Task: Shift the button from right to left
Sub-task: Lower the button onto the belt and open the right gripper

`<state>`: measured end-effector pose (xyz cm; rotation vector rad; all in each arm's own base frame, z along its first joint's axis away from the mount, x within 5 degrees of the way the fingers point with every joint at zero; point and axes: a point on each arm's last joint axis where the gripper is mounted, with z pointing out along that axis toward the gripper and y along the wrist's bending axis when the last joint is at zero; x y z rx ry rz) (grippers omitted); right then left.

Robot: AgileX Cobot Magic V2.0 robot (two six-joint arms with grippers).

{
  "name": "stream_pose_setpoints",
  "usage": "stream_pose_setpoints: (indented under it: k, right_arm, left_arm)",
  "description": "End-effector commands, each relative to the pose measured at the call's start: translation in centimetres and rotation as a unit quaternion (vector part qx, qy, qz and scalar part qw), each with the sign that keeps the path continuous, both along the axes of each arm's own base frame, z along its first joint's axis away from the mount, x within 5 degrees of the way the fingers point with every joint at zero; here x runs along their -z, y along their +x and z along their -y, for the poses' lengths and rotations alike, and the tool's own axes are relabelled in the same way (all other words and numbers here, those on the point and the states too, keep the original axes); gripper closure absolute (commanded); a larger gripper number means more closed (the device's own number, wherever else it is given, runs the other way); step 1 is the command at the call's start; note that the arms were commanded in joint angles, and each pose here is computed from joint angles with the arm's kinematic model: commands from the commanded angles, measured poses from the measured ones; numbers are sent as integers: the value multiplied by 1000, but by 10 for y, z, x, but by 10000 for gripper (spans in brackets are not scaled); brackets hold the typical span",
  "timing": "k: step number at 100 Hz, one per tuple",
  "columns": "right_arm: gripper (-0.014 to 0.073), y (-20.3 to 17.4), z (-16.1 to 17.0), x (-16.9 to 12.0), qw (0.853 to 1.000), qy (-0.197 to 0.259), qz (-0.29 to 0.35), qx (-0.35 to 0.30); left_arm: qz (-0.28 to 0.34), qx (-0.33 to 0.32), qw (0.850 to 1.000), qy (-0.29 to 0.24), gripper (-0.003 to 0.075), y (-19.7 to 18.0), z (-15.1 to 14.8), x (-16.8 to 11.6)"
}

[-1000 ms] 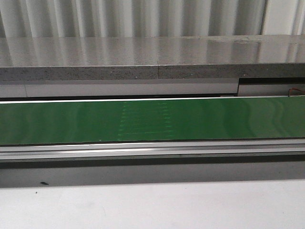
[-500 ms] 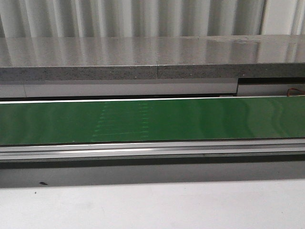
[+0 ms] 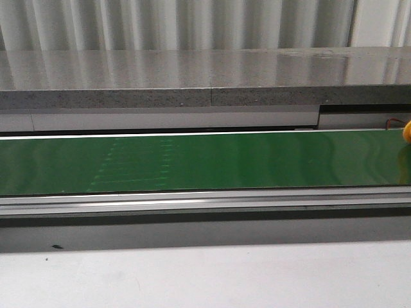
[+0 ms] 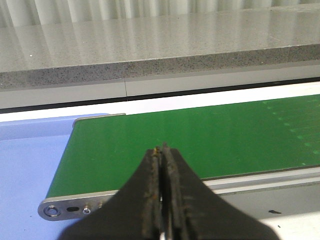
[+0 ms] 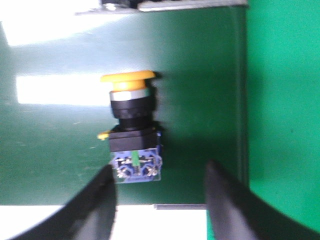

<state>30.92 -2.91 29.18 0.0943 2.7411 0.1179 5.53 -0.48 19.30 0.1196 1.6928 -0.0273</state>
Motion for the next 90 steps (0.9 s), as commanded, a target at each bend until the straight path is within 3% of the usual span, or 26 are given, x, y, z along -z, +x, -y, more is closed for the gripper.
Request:
stream_pose_setpoints:
  k: [1, 14, 49, 90]
  right_arm:
    - [413, -12, -11, -25, 998, -10, 64, -21]
    - [669, -28, -27, -27, 995, -20, 90, -47]
    - [662, -75, -44, -44, 979, -37, 185, -81]
    - [662, -161, -43, -40, 938, -42, 336, -75]
  left_arm:
    - [33, 3, 999, -8, 741, 0, 0, 5]
    - [33, 3, 999, -8, 741, 0, 0, 5]
    - [33, 3, 999, -8, 741, 0, 0, 5]
    - [33, 3, 999, -8, 741, 0, 0, 5]
